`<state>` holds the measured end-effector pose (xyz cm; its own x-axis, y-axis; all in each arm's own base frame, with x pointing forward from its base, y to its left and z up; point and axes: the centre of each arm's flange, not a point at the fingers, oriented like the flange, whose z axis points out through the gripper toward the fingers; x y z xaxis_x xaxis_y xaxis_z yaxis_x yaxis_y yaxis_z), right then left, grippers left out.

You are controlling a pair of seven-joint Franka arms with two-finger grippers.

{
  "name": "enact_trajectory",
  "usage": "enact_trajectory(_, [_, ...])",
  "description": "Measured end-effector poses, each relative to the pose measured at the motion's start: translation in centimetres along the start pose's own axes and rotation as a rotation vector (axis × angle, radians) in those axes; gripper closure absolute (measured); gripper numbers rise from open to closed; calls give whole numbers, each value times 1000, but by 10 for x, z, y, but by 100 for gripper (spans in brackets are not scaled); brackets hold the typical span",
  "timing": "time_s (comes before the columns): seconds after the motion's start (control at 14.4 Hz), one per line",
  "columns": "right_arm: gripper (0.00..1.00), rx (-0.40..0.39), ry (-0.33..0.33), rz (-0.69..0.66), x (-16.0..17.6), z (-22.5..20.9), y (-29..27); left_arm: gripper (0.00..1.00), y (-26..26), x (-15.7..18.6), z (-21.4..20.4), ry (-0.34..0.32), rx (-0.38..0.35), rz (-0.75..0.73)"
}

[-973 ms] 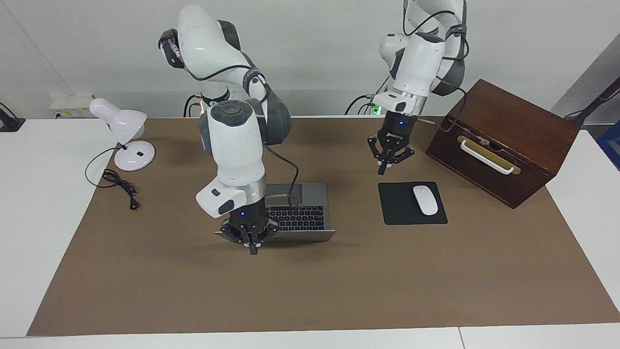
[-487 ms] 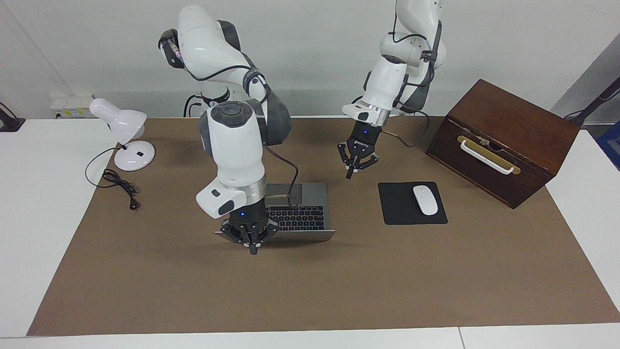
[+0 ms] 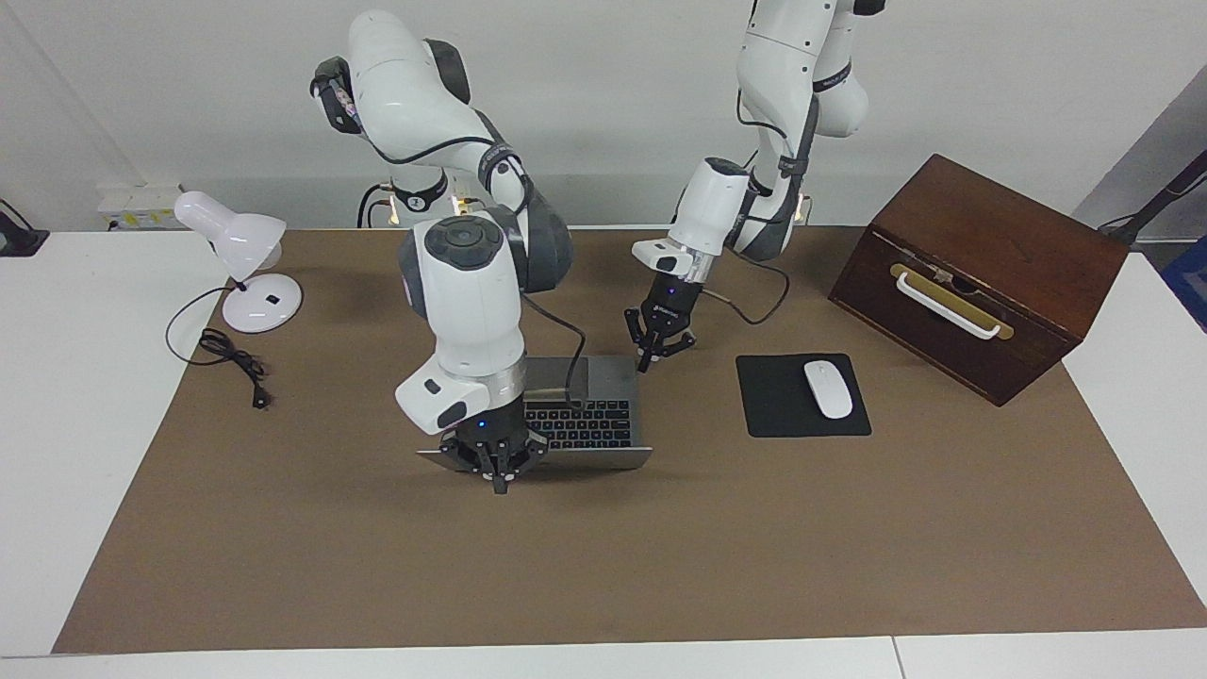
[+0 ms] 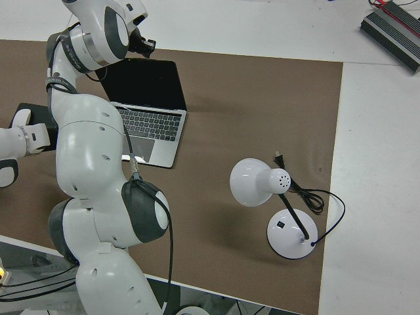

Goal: Close laptop with both arms
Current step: 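Move the left gripper to the laptop base's near corner, then push the laptop screen down with the right gripper while the left gripper holds the base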

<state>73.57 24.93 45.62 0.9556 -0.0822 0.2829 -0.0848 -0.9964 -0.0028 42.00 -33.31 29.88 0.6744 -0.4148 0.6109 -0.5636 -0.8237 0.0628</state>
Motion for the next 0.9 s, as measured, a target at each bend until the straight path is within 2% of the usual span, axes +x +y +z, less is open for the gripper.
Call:
enact_trajectory(0.56, [99,-12,-124,15,-15,-9,1,99,8,-16,18,-20,-9,85])
enact_trajectory(0.9, [99,-9,-154,36,-20,-15,-1,99,10,-16,18,-11,-10,116])
